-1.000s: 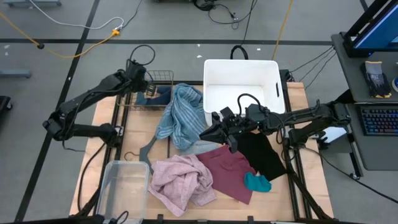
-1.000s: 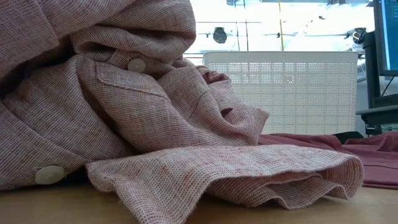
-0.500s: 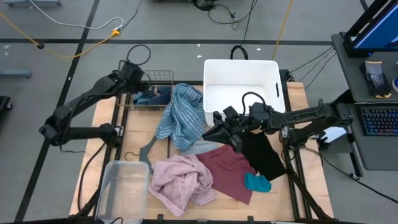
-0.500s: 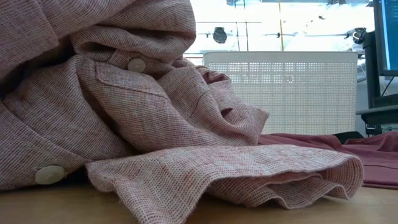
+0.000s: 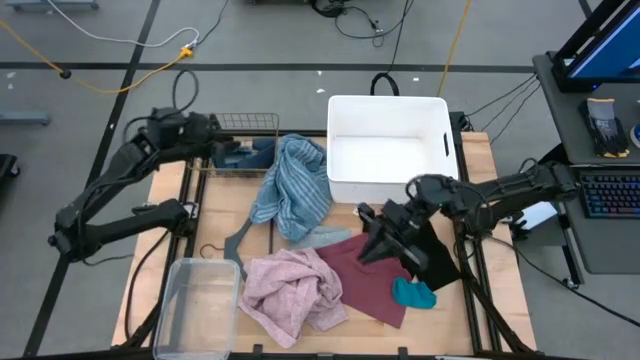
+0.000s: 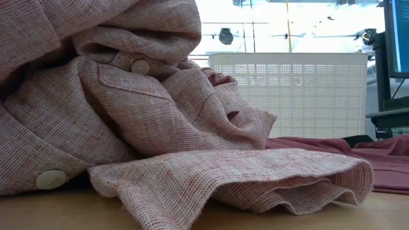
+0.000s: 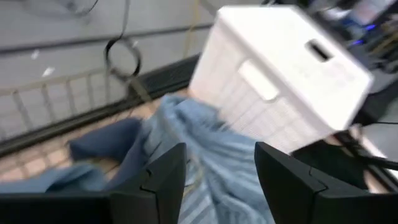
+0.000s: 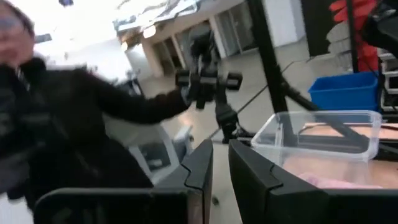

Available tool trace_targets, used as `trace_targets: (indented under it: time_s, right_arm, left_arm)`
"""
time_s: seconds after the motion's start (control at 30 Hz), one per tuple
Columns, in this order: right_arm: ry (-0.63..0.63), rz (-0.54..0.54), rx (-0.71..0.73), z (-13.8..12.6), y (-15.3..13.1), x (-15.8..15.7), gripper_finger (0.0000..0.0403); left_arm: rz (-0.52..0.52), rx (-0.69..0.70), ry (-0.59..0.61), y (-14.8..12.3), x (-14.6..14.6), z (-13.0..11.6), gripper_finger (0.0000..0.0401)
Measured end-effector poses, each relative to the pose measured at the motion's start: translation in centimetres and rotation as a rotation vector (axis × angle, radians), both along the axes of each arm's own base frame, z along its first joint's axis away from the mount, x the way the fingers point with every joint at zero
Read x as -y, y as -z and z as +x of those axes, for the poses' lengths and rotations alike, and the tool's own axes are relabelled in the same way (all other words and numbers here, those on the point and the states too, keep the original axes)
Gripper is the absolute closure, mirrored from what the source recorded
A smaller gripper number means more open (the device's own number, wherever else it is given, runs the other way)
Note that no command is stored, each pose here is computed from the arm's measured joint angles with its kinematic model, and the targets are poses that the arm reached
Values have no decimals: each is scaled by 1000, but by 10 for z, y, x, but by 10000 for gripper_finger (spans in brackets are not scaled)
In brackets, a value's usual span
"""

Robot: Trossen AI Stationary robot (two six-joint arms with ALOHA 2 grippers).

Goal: Pick & Place Cloths
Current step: Put the light blue sock into the wire basket

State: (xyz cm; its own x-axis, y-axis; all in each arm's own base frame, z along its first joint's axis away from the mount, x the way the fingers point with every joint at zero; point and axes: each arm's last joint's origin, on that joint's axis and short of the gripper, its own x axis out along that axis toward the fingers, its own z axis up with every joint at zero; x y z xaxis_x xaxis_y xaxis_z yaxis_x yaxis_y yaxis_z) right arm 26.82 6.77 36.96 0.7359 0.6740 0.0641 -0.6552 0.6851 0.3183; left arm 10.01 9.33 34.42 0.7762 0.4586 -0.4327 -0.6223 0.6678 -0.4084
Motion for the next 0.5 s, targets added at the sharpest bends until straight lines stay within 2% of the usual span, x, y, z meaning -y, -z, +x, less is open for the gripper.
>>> trace_targets:
  time_s: [0.2, 0.43, 0.5]
  right_arm:
    - [-41, -92, 35, -15, -2, -16, 355]
    - [-31, -198, -84, -25, 12, -32, 355]
    - [-27, -242, -128, -28, 18, -37, 355]
  left_arm:
    - [109, 97, 138, -14, 24, -12, 267]
    - [165, 158, 267, -20, 43, -22, 381]
    - [171, 166, 282, -20, 46, -23, 394]
